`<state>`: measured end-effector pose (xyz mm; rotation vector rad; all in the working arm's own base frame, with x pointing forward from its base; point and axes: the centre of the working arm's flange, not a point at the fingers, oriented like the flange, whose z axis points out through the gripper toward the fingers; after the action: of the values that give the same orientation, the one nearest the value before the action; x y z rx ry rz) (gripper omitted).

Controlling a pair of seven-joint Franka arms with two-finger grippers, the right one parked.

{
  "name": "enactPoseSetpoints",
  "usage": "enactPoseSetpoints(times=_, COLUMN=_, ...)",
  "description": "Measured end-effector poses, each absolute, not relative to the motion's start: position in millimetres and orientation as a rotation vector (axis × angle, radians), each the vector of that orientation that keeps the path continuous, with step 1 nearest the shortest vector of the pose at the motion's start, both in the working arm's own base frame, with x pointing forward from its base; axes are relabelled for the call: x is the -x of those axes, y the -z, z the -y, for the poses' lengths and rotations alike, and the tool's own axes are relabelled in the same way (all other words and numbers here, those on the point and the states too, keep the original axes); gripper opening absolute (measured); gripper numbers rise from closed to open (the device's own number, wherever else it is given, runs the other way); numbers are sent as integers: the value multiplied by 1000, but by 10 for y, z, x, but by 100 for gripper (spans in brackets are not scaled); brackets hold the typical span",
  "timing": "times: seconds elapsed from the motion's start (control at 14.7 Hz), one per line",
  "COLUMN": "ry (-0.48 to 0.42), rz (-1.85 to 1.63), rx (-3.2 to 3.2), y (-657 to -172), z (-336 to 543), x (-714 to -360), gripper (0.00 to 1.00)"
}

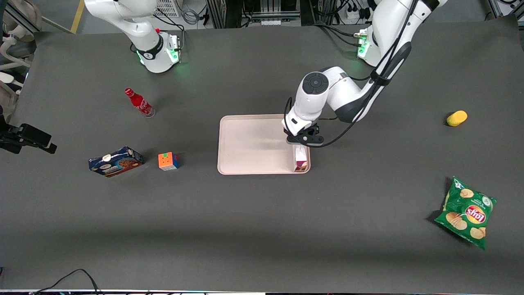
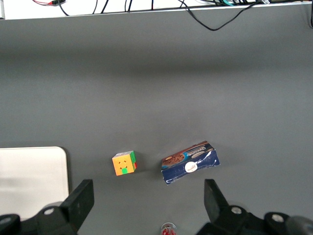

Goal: Place red cookie box on tray
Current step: 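Lower the cookie box onto the tray and open the left gripper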

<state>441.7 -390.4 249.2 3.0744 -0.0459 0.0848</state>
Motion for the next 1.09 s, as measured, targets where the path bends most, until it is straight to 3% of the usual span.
enactPoseSetpoints(times=0.2, ry=-80, rz=44, rx=-3076, y=-2472, z=3902, x=-4414, gripper=13)
enactPoseSetpoints(times=0.75, ry=-125, rz=4, rx=-3061, y=-2566, z=3857, x=-4583, gripper=94)
enactPoseSetpoints(times=0.82, ry=-150, rz=-7, rx=-3055, y=-2661, z=3863, x=-4661, gripper=100)
enactPoseSetpoints(times=1.09, ry=-263, rz=15, rx=-3091, y=-3334, z=3710, x=-5156, gripper=100)
